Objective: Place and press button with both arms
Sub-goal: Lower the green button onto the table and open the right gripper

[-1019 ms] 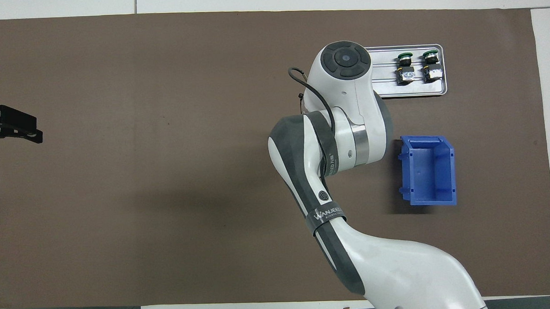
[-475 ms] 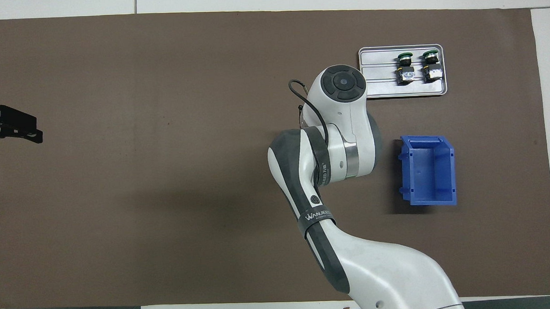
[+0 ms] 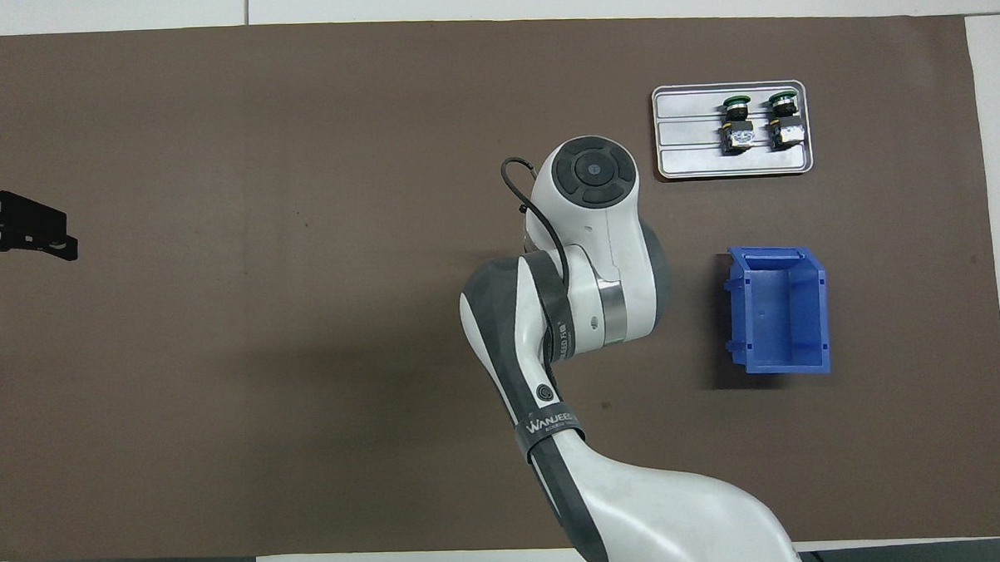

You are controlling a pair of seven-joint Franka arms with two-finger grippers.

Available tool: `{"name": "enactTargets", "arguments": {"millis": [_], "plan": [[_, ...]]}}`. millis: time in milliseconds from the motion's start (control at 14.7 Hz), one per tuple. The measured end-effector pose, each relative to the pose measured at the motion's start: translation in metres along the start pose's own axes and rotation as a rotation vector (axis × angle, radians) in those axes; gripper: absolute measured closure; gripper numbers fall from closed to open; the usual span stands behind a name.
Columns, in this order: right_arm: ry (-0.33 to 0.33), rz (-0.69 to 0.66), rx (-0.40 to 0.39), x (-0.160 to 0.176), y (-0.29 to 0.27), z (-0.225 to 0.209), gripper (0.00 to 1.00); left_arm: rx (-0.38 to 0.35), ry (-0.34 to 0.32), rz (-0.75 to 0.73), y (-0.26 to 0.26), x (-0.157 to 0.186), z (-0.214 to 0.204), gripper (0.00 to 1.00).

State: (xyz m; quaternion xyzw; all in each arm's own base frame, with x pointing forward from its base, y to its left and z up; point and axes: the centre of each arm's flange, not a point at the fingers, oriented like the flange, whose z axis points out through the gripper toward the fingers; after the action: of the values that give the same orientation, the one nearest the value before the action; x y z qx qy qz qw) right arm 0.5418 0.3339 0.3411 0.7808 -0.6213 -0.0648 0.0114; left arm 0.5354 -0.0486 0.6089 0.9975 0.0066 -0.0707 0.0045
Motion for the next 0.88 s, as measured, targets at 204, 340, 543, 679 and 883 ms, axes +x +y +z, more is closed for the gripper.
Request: {"name": "enactTargets", "arguments": {"millis": [204, 340, 543, 679, 883], "plan": [[0.003, -0.001, 0.001, -0.0084, 0.0021, 0.0043, 0.60, 0.000, -0.001, 0.000, 0.0000, 0.0000, 0.0005, 0.00], [-0.005, 0.015, 0.003, -0.0045, 0.0007, 0.0049, 0.60, 0.000, -0.001, 0.000, 0.0000, 0.0001, 0.0006, 0.00], [-0.009, 0.021, 0.006, -0.0026, -0.0001, 0.0039, 0.60, 0.000, 0.000, 0.002, 0.0010, 0.0005, 0.0016, 0.00], [-0.008, 0.023, 0.008, -0.0014, 0.0000, 0.0051, 0.60, 0.000, 0.005, 0.003, 0.0017, 0.0009, 0.0014, 0.00], [-0.006, 0.027, 0.004, 0.0007, 0.0009, 0.0083, 0.60, 0.000, 0.009, 0.004, 0.0018, 0.0014, 0.0010, 0.00]]}}
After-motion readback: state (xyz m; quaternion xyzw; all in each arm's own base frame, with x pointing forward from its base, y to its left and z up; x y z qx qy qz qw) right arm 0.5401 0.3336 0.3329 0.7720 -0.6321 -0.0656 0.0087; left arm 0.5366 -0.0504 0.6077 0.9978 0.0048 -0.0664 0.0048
